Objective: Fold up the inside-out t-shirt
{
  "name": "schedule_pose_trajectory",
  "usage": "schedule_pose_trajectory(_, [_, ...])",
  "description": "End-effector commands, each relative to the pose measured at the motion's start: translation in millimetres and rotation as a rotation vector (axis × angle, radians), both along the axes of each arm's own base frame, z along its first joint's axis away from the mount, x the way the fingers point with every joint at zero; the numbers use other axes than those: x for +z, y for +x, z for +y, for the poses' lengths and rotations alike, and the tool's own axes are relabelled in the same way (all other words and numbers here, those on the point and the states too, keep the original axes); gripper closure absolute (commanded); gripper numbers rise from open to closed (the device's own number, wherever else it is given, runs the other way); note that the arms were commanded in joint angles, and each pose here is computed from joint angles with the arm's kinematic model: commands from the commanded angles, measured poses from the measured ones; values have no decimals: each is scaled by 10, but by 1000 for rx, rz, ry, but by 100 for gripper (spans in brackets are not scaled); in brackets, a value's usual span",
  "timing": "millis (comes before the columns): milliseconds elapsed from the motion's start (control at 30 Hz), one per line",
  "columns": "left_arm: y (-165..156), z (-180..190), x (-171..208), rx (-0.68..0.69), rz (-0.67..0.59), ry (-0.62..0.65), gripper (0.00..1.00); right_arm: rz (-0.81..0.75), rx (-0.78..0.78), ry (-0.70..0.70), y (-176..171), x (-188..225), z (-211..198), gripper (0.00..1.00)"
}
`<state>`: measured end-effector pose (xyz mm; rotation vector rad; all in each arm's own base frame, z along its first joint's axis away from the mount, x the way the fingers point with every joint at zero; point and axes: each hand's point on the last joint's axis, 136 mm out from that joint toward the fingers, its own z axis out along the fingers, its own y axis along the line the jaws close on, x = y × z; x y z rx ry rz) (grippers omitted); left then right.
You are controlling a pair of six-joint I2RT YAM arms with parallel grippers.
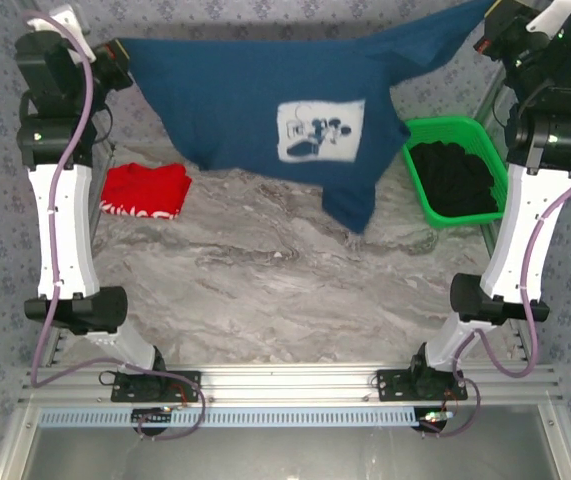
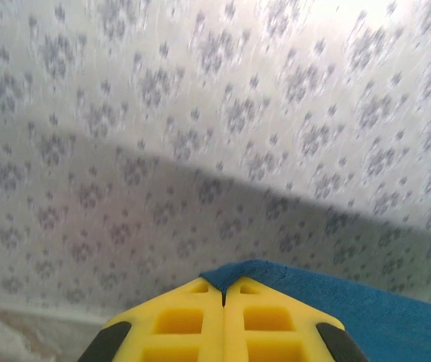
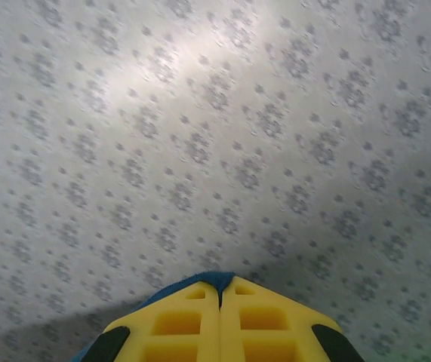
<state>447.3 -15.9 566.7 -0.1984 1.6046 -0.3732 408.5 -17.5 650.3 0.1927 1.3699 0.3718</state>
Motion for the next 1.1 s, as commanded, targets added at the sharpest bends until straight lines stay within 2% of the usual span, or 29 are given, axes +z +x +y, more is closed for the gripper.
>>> schedule_pose_trajectory(0, [-151,11,219,-24,-38,9,100,-123,14,-1,-511,401,107,100])
schedule_pose_trajectory(33, [-162,-10,133,-36,-5,14,100,-100,15,-4,-540,335,127,100])
schedule_pose_trajectory(133, [-186,-84,-327,-83,126,16,100,76,18,-7,-597,-221,194,100])
schedule_pose_trajectory(200, [-274,-164,-811,-126,203,-19,100,239,8,11,-655,-873,211,100])
schedule_pose_trajectory(267, [-383,-222,-1430,-142,278,-108,100,393,0,61,-779,-1539,215,100])
schedule_pose_trajectory(300, [-467,-271,-1731,-161,314,-149,100,507,-4,99,-825,-2008,217,100])
schedule_pose_trajectory(433, [-917,-422,-3050,-202,586,-224,100,898,-48,104,-1289,-3500,150,100])
schedule_pose_trajectory(500, [-1122,-452,-3594,-182,698,-260,100,1048,-18,169,-1492,-4106,201,100])
schedule_pose_trajectory(600, [-1306,-505,-4119,-165,814,-299,100,1190,36,320,-1633,-4773,318,99])
schedule_pose_trajectory(733, [-1495,-678,-4551,-196,926,-281,100,1302,-1,391,-1706,-5283,213,96])
schedule_pose_trajectory(867, [-1671,-715,-4870,-191,999,-293,100,1320,-52,412,-1730,-5438,86,96])
schedule_pose_trajectory(1067, [-1926,-647,-5068,-149,1035,-289,100,1354,-110,403,-1831,-5554,-26,91])
